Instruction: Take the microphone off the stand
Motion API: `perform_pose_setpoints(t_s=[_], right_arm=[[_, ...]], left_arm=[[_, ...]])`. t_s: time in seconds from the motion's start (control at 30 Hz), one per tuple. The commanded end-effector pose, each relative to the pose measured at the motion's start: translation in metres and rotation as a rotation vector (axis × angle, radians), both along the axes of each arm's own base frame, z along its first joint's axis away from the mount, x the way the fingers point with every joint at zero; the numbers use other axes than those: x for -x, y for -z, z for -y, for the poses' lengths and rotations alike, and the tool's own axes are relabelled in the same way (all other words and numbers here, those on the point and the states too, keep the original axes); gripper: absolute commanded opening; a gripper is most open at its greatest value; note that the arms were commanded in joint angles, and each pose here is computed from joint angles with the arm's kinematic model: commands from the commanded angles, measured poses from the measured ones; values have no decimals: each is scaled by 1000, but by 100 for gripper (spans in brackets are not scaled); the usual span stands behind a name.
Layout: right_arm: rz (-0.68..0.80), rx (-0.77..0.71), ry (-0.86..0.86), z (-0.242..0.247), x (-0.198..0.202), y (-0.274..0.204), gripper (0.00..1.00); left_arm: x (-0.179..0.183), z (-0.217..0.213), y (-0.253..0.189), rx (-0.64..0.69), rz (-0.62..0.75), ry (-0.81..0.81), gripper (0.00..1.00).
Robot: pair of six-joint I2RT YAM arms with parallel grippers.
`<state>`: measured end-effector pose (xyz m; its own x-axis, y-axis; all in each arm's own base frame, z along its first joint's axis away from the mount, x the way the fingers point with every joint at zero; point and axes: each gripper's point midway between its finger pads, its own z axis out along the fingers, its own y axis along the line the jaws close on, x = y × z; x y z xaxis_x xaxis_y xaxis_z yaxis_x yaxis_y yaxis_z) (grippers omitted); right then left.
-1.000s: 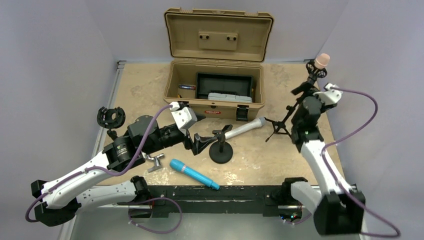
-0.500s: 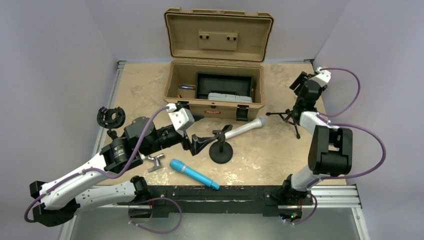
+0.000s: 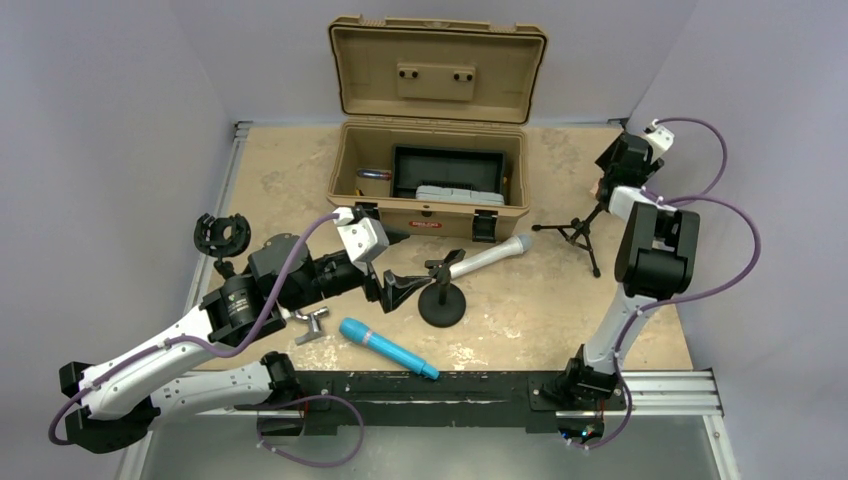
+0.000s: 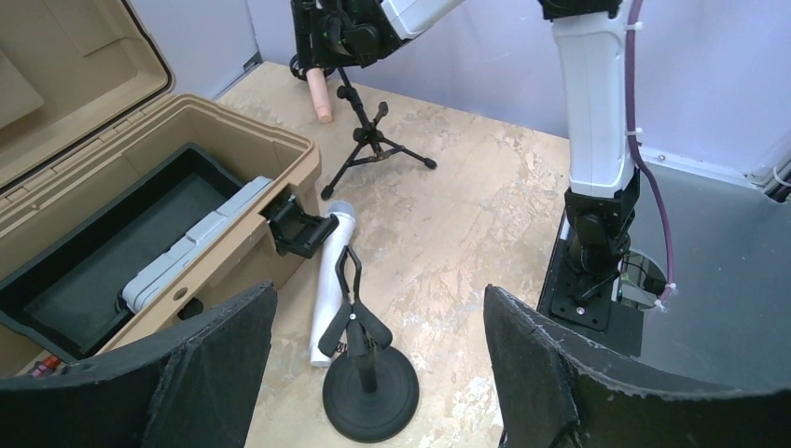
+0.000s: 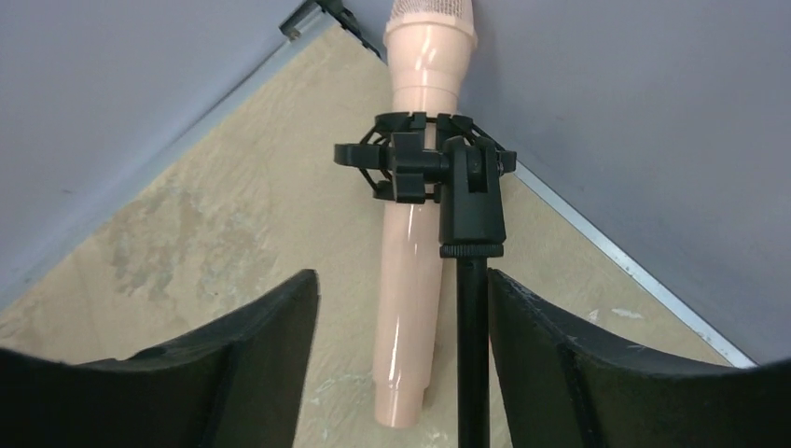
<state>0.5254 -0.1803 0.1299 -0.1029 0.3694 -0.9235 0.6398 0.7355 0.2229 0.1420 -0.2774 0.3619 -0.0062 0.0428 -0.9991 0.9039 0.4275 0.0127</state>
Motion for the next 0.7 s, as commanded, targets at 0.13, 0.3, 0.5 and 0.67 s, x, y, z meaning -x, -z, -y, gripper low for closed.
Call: perform_pose_setpoints(t_s=[0.13, 0.3, 0.5, 0.67], right_arm=[[-36, -11, -43, 12, -34, 10, 48], [27, 16, -123, 1, -41, -20, 20], [174, 120, -141, -13, -13, -85, 0], [301, 256, -131, -37, 22, -144, 0]], left_arm=[[4, -4, -20, 45, 48, 10, 79], [4, -3, -20, 45, 47, 12, 79], [4, -2, -18, 40, 44, 15, 79], [3, 0, -16, 34, 38, 12, 79]])
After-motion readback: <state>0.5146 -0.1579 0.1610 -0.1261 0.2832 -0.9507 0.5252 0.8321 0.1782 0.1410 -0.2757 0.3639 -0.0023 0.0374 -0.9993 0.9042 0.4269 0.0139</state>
